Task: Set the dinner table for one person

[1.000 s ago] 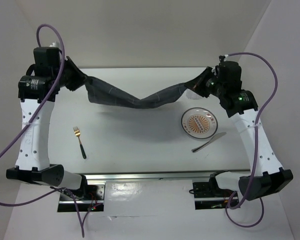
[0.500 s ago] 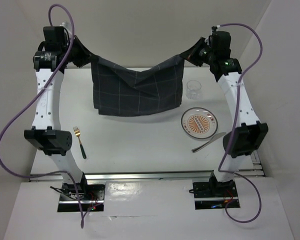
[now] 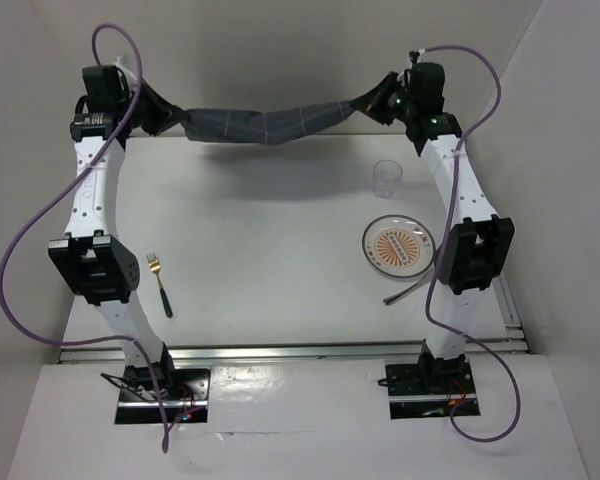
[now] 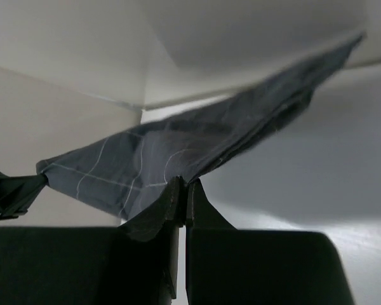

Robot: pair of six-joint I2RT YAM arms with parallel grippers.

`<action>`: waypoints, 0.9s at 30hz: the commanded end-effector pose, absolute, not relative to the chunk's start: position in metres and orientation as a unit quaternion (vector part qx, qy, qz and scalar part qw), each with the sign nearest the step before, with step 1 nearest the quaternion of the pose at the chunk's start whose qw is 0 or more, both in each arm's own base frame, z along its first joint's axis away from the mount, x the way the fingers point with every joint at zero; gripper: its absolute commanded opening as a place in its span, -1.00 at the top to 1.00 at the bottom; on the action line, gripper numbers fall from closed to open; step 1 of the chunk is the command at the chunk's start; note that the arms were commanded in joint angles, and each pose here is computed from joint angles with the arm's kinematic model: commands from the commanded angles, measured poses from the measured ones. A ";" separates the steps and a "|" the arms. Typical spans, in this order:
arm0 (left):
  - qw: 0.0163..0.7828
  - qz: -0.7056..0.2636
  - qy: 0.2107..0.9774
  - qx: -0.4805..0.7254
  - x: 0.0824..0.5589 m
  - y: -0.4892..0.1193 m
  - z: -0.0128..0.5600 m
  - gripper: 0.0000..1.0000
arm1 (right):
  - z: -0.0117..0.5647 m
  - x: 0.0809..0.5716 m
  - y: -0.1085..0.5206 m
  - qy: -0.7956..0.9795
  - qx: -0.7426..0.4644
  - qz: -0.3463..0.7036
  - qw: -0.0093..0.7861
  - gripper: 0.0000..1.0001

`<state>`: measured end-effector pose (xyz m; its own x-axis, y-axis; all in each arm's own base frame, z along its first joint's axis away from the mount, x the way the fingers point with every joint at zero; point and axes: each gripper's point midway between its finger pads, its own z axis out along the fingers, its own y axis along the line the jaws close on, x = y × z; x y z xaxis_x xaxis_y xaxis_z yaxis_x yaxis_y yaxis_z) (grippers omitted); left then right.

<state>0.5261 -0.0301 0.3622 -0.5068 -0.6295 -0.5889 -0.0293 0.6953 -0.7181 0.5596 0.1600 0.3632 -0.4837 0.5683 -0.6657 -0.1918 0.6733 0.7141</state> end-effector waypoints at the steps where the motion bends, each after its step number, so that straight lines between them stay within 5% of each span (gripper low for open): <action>1: 0.451 -0.333 0.805 -0.195 0.513 -0.033 0.343 1.00 | 0.349 0.538 0.157 0.772 0.115 0.388 0.491 1.00; 7: 0.358 -0.305 0.849 -0.241 0.453 -0.041 0.230 1.00 | 0.245 0.479 0.164 0.820 0.125 0.377 0.412 1.00; 9: 0.302 -0.292 0.868 -0.265 0.413 -0.045 0.186 0.38 | 0.227 0.457 0.174 0.834 0.111 0.376 0.389 0.97; 11: 0.271 -0.272 0.879 -0.284 0.388 -0.044 0.164 -0.28 | 0.191 0.434 0.182 0.861 0.117 0.346 0.353 0.22; 12: 0.241 -0.260 0.888 -0.292 0.368 -0.044 0.147 -0.84 | 0.184 0.421 0.182 0.873 0.116 0.331 0.340 -0.14; 13: 0.235 -0.254 0.890 -0.296 0.360 -0.044 0.147 -1.00 | 0.172 0.409 0.183 0.883 0.114 0.317 0.326 -0.53; 16: 0.228 -0.234 0.899 -0.292 0.348 -0.040 0.154 -1.00 | 0.176 0.397 0.167 0.889 0.129 0.281 0.336 -0.75; 19: 0.245 -0.186 0.906 -0.291 0.353 -0.022 0.165 -0.96 | 0.194 0.392 0.153 0.883 0.143 0.257 0.365 -0.75; 21: 0.240 -0.172 0.910 -0.291 0.356 -0.018 0.164 -0.75 | 0.205 0.393 0.146 0.878 0.152 0.237 0.386 -0.68; 22: 0.245 -0.171 0.910 -0.286 0.360 -0.017 0.169 -0.38 | 0.212 0.394 0.148 0.875 0.147 0.225 0.403 -0.39; 23: 0.239 -0.172 0.913 -0.282 0.361 -0.020 0.166 -0.21 | 0.212 0.392 0.152 0.876 0.142 0.227 0.402 -0.38; 24: 0.235 -0.170 0.915 -0.279 0.366 -0.020 0.163 -0.08 | 0.212 0.392 0.155 0.876 0.140 0.224 0.403 0.04; 26: 0.226 -0.175 0.920 -0.267 0.374 -0.034 0.157 0.10 | 0.209 0.402 0.174 0.883 0.111 0.224 0.398 0.34; 27: 0.225 -0.177 0.922 -0.260 0.380 -0.040 0.155 0.43 | 0.198 0.402 0.183 0.895 0.100 0.223 0.373 0.59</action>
<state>0.3738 -0.0275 0.1699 -0.7145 -0.6118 -0.3394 -0.4260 0.7653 -0.4826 0.3932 0.1684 0.2076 -0.6721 0.4079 -0.6180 0.0269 0.8475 0.5301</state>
